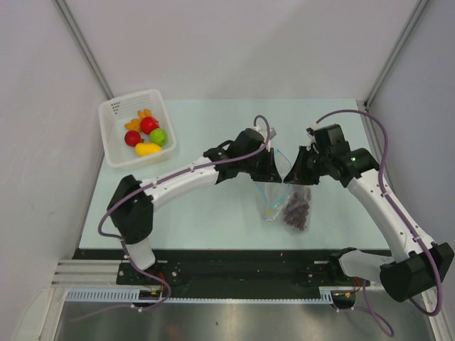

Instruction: Open the zip-top bag and remove the fake food

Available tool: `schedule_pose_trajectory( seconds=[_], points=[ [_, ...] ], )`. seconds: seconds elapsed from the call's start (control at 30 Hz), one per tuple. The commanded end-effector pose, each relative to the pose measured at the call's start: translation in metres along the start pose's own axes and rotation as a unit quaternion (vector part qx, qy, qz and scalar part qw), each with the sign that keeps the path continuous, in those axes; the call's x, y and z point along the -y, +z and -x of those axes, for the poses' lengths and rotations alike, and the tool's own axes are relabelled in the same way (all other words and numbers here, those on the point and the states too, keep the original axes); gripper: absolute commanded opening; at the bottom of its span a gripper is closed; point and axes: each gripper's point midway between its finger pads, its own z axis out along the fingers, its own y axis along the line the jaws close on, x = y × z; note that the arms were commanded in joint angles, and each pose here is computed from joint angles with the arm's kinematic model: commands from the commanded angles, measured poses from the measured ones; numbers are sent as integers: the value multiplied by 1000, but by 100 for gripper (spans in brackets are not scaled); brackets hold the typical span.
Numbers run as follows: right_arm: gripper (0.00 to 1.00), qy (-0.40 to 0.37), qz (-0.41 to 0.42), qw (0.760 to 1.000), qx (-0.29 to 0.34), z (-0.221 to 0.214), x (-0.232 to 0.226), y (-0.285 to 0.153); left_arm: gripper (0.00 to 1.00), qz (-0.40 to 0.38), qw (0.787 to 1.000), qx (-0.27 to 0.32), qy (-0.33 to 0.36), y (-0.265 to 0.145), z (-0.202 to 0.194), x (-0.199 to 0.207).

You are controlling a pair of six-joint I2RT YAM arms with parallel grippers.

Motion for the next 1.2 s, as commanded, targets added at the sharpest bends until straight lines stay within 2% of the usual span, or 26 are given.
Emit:
schedule_pose_trajectory(
  seconds=[0.0,0.2,0.3,0.57,0.63,0.77,0.83,0.97,1.07,1.17],
  points=[
    [0,-5,22,999,35,12,-16,-17,4,4,999,-46,26,20,-8,9],
    [0,-2,-15,999,41,9,2,-25,9,11,995,-92,26,58,-37,4],
    [0,6,-42,998,47,9,20,-33,17,8,993,-112,29,72,-54,5],
    [0,5,-57,997,50,5,38,-50,43,-15,989,-142,36,99,-85,16],
    [0,5,-57,997,49,4,39,-51,52,-8,989,-146,31,105,-90,13],
    [0,3,-57,998,40,-1,40,-53,63,4,990,-139,31,112,-90,13],
    [0,3,-59,998,38,-2,41,-53,75,18,990,-134,34,116,-88,9],
    [0,1,-64,997,38,-5,45,-53,79,47,987,-149,22,125,-104,-6],
    [0,0,-66,997,37,-7,48,-52,76,61,986,-154,23,132,-113,-15],
    [0,1,-69,997,37,-9,50,-52,67,79,984,-155,22,138,-119,-28]
  ],
)
